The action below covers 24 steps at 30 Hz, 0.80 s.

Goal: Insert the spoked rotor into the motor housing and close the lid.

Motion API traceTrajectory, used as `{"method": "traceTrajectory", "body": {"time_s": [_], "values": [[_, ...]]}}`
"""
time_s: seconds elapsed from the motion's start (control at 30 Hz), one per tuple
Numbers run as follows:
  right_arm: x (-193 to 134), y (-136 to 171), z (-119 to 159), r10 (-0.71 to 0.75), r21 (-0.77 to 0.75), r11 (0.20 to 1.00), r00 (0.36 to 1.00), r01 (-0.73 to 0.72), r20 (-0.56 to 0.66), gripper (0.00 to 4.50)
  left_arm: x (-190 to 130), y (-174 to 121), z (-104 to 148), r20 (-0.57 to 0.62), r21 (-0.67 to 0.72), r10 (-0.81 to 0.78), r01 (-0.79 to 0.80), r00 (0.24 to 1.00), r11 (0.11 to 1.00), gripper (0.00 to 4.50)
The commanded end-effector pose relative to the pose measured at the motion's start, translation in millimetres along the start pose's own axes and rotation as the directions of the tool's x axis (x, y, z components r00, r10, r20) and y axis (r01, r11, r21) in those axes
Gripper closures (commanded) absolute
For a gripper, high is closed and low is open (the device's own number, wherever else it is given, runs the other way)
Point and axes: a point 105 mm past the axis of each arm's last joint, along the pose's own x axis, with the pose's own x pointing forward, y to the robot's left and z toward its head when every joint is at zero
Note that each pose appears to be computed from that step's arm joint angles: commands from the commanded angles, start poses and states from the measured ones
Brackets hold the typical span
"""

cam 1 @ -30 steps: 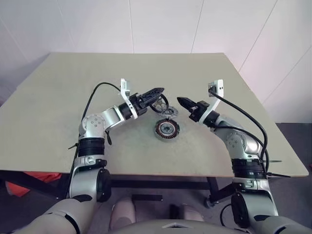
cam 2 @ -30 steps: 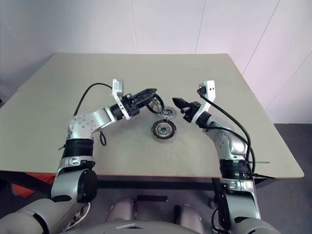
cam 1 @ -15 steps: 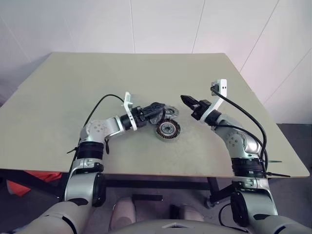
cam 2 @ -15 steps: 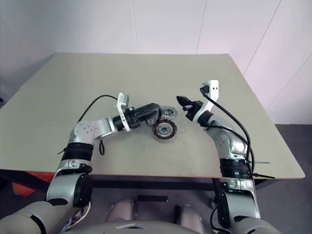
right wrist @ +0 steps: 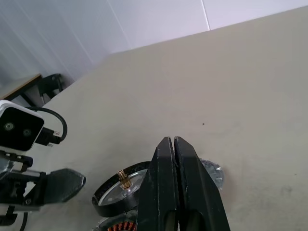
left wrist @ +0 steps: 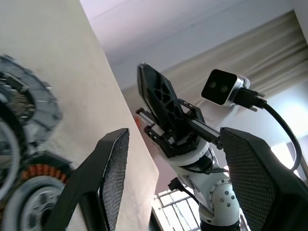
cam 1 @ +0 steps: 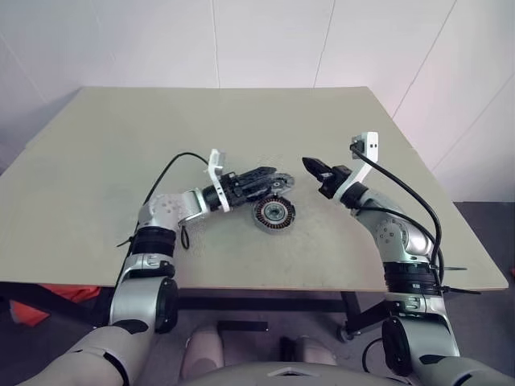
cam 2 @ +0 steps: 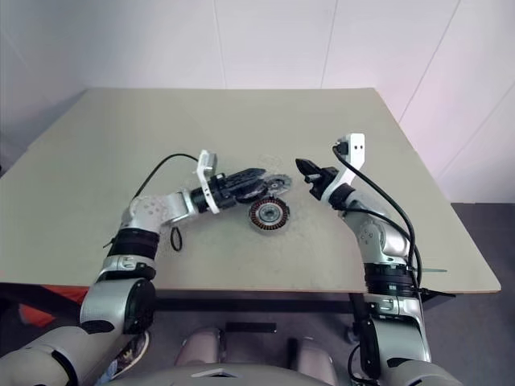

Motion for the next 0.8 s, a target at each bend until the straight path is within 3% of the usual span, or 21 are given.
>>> {"method": "traceTrajectory", "body": {"time_s": [0.03, 0.17, 0.4, 0.5, 0.63, 0.8], "values": [[7.4, 18.6, 4.5, 0.061, -0.172, 0.983, 0.997, -0.069, -0.047, 4.5, -17.0, -22.8, 41.6, 0.155, 0.122, -0.044, 0.025, 0.987, 0.992, 1.33], [18.8, 26.6, -12.8, 0.06, -0.368, 0.922, 0.982, -0.124, -0.181, 4.5, -56.9, -28.2, 75.6, 0.322, 0.198, 0.0, -0.067, 0.947, 0.978, 1.33], [44.3, 35.6, -34.0, 0.05, -0.518, 0.829, 0.951, -0.21, -0.306, 4.5, -92.5, -14.8, 76.4, 0.401, 0.201, 0.115, -0.21, 0.909, 0.957, 1.33], [55.2, 42.6, -33.0, 0.065, -0.548, 0.804, 0.949, -0.233, -0.307, 3.9, -92.5, -9.7, 66.4, 0.4, 0.193, 0.137, -0.229, 0.906, 0.954, 1.29], [63.0, 46.8, -33.0, 0.072, -0.565, 0.788, 0.949, -0.243, -0.307, 2.5, -89.2, -6.5, 57.3, 0.402, 0.18, 0.148, -0.237, 0.903, 0.955, 1.29], [69.0, 53.3, -33.2, 0.102, -0.549, 0.79, 0.942, -0.272, -0.32, 2.5, -88.3, -4.1, 50.0, 0.404, 0.163, 0.162, -0.246, 0.9, 0.955, 1.29]]}}
